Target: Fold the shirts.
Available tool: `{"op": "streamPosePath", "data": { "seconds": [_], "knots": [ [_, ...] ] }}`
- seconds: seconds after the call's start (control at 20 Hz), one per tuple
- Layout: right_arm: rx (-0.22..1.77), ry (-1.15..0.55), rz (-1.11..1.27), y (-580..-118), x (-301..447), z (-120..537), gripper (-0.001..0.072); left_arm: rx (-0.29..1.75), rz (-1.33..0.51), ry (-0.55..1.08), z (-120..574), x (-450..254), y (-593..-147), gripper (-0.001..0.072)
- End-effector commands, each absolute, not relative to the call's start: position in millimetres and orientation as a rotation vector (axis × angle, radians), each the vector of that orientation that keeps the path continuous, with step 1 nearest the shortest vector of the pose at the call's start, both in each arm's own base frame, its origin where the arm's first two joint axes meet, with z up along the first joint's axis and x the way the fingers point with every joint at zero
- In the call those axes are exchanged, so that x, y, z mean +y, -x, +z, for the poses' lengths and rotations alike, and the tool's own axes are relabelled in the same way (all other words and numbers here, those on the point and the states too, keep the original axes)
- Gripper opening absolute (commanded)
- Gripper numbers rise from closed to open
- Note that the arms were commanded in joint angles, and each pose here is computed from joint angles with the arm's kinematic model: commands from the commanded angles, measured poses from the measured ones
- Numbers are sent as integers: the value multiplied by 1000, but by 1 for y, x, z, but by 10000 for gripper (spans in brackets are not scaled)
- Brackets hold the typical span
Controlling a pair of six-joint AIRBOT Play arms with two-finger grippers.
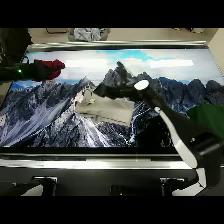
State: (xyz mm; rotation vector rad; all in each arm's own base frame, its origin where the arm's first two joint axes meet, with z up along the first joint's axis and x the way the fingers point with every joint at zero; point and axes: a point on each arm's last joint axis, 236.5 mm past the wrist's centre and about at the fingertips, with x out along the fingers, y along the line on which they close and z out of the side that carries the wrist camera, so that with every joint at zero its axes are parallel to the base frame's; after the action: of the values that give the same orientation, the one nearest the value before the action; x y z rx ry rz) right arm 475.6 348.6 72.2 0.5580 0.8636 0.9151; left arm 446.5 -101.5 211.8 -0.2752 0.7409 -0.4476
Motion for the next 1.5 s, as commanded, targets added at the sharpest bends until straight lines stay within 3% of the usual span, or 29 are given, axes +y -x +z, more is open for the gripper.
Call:
{"op": "streamPosePath", "data": {
  "seconds": [0.0, 0.2, 0.6, 0.65, 0.7, 0.75, 0.9, 1.15, 1.45],
  "knots": [
    [935, -387, 822, -483, 265, 60, 698, 767, -440, 274, 200, -99, -442, 26],
    [1372, -112, 446, -434, 110, -18, 669, 796, -439, 278, 186, -99, -440, 27],
    [1400, -515, 537, -424, 203, -91, 665, 807, -439, 282, 182, -99, -439, 26],
    [1394, -542, 539, -427, 208, -92, 543, 807, -439, 282, 182, -99, -439, 26],
    [1377, -558, 534, -431, 210, -90, 199, 807, -439, 281, 182, -99, -439, 26],
    [1351, -564, 545, -436, 211, -85, 43, 807, -438, 282, 182, -99, -439, 27],
    [1179, -416, 706, -458, 194, -29, 30, 807, -438, 282, 182, -99, -439, 26],
    [928, -343, 545, -482, 56, 106, 31, 793, -432, 283, 183, -98, -442, 27],
    [829, -371, 207, -419, -117, 185, 31, 776, -425, 285, 186, -97, -445, 27]
  ]
}}
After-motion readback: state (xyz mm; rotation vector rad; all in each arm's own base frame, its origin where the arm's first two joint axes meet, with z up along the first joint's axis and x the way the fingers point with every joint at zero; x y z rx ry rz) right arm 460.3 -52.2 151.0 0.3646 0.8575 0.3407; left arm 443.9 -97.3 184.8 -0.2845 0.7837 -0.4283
